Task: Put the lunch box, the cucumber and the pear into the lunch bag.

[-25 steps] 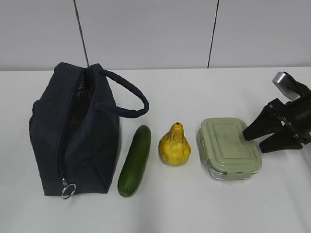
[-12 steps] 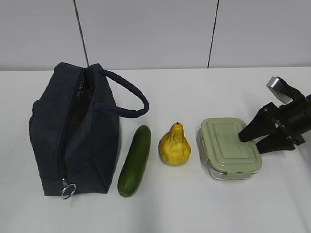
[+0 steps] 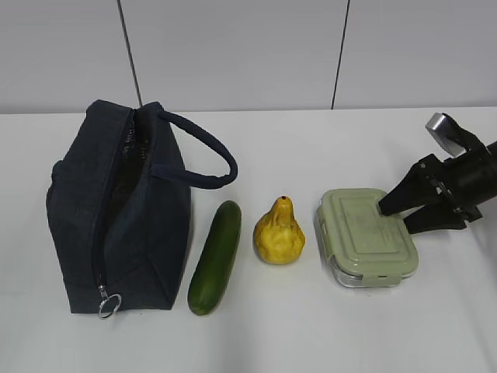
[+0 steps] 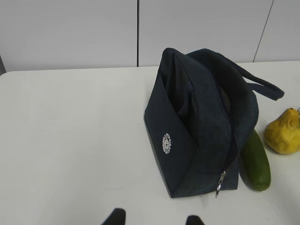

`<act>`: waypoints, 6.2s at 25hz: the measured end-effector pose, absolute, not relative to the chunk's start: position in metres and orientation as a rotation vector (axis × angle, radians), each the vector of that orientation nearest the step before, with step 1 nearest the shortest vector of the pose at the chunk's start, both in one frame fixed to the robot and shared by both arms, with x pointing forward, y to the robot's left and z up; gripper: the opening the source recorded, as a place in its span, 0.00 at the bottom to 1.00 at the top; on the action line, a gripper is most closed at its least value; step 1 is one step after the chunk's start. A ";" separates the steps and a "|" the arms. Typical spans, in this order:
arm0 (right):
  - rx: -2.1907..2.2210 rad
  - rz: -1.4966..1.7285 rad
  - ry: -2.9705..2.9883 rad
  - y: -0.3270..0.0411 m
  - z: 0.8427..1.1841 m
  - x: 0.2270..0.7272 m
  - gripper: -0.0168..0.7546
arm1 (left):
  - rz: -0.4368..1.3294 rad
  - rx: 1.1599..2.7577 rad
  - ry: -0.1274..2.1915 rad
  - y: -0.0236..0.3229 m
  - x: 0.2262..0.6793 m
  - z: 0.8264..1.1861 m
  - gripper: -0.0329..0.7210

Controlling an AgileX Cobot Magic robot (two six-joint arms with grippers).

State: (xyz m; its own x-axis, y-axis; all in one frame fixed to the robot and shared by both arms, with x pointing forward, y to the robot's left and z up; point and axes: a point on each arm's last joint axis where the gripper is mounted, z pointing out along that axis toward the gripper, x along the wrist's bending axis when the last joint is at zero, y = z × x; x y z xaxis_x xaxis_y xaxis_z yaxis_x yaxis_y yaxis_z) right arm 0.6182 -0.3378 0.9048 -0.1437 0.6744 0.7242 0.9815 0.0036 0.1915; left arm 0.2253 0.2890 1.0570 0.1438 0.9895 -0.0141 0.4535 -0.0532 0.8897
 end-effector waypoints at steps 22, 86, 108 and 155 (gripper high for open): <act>-1.606 -0.897 -1.900 -0.313 0.895 0.609 0.76 | 0.852 1.628 1.421 0.289 0.225 1.057 0.36; -1.635 -0.953 -1.760 -0.307 0.892 0.603 0.54 | 0.852 1.628 1.421 0.289 0.225 1.057 0.36; -1.635 -0.953 -1.760 -0.307 0.892 0.603 0.54 | 0.843 1.625 1.417 0.288 0.225 1.057 0.36; -1.623 -0.944 -1.769 -0.307 0.892 0.602 0.52 | -0.057 1.656 1.639 0.252 0.454 1.084 0.37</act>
